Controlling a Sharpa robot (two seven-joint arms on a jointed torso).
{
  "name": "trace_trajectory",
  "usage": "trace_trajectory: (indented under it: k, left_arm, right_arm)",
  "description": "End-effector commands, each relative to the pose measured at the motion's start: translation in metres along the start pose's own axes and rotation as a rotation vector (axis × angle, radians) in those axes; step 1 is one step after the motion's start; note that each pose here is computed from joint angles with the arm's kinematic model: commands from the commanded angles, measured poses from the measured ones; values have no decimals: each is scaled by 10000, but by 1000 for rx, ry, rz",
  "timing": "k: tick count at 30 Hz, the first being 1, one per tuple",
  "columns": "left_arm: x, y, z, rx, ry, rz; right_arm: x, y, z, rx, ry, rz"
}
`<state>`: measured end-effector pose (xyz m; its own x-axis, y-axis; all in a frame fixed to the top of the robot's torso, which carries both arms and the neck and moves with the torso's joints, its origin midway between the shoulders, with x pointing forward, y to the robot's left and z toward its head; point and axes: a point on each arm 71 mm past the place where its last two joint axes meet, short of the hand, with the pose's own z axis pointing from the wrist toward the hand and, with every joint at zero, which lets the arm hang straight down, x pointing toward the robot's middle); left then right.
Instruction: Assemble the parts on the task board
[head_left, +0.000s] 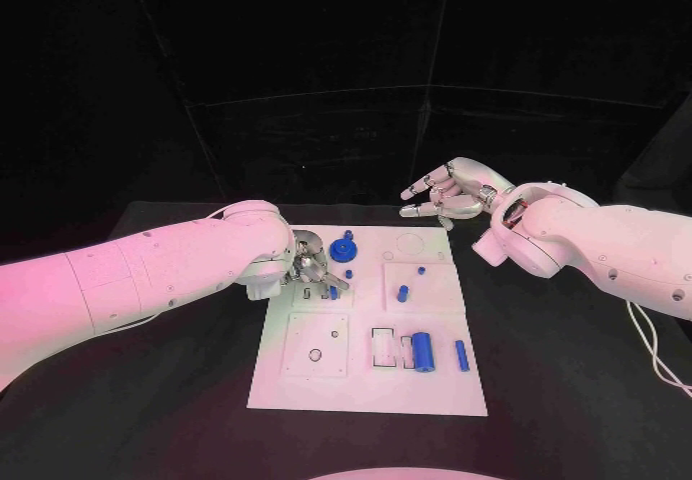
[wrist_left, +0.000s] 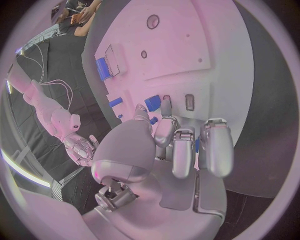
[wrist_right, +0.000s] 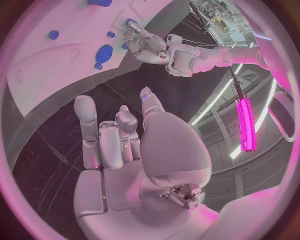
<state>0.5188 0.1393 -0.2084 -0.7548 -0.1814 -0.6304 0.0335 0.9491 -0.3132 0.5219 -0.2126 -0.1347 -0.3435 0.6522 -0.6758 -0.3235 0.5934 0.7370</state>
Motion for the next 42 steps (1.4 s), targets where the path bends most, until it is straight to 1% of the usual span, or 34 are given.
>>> trace_trajectory:
  k: [1,19,25,31,36,42]
  left_arm:
    - [-4,-18,-8,10,1,-9]
    - [15,-55,-13,24,6,-4]
    - [10,-51,-16,32,3,-35]
    - [9,-49,-34,53,-8,-54]
    - [12,-37,-59,66,-15,-62]
    - [-1,18,-96,65,-33,-76]
  right_arm:
    - [2,9,8,2,12,-2]
    - [7,-2,27,9,18,-3]
    - [5,-8,31,10,18,-3]
    - [6,-2,39,2,16,-3]
    - [4,-4,44,-1,15,-4]
    - [-5,-17,46,2,15,-5]
